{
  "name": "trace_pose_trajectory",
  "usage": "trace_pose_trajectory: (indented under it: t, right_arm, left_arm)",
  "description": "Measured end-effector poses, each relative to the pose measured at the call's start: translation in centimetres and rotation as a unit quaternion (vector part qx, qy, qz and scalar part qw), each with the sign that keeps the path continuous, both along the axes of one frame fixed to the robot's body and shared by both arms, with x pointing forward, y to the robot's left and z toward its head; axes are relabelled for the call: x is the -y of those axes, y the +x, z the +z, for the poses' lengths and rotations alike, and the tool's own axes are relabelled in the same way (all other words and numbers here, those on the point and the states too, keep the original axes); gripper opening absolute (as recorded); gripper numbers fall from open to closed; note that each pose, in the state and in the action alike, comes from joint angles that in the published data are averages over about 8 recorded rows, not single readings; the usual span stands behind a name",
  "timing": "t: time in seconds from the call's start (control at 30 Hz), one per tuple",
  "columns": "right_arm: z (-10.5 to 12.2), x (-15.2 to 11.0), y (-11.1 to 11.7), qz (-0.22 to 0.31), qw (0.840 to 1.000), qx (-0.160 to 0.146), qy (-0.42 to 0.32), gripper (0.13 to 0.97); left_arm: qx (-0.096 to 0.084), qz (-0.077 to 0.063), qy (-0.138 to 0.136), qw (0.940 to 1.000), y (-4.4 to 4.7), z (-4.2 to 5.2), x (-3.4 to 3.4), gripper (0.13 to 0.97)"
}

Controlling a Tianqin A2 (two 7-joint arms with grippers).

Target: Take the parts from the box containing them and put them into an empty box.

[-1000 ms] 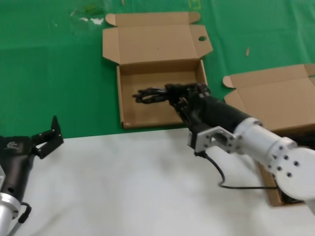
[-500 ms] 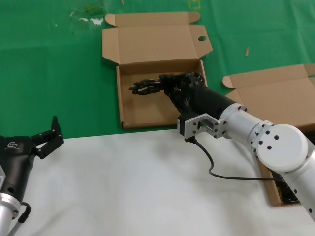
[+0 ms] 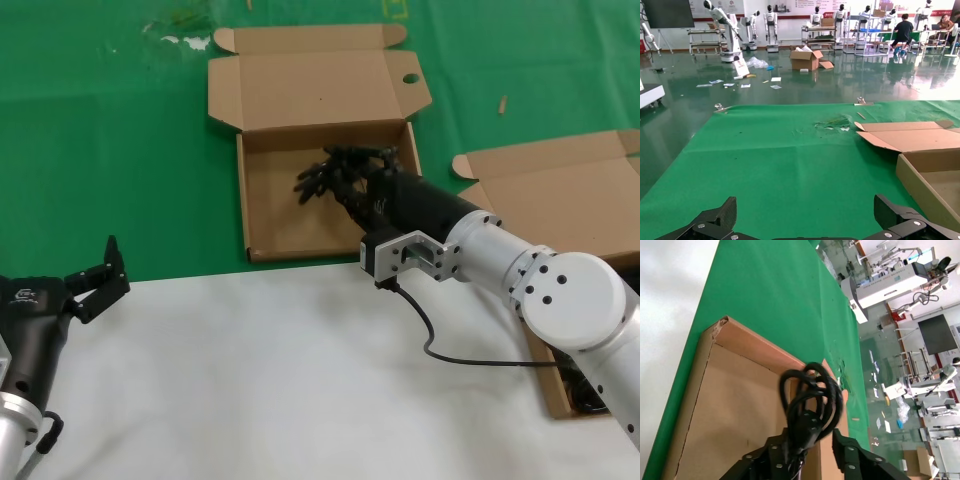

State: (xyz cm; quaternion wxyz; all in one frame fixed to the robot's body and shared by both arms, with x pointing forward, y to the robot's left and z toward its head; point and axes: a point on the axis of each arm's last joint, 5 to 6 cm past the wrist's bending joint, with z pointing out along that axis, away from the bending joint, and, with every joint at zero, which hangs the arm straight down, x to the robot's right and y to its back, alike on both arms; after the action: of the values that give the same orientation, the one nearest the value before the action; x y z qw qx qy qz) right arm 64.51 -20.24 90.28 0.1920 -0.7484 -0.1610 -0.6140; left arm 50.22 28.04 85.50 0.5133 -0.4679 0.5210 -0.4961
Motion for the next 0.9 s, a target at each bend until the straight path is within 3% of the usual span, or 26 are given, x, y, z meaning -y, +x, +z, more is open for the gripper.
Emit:
trace_pose_trajectory:
  t: [0.33, 0.6, 0.73, 0.9]
  right_arm:
    - [0.0, 0.0, 0.0, 0.0, 1.0, 0.0, 0.0, 0.417]
    - [0.0, 0.0, 0.0, 0.0, 1.0, 0.0, 0.0, 0.617]
    - [0.0, 0.0, 0.0, 0.0, 1.0, 0.0, 0.0, 0.617]
    - [0.0, 0.0, 0.0, 0.0, 1.0, 0.0, 0.0, 0.731]
  left_arm:
    - [0.0, 0.0, 0.0, 1.0, 0.0, 0.0, 0.0, 0.966]
    - [0.0, 0.0, 0.0, 1.0, 0.0, 0.0, 0.0, 0.966]
    - [0.0, 0.0, 0.0, 1.0, 0.0, 0.0, 0.0, 0.966]
    - [0.0, 0.0, 0.0, 1.0, 0.0, 0.0, 0.0, 0.966]
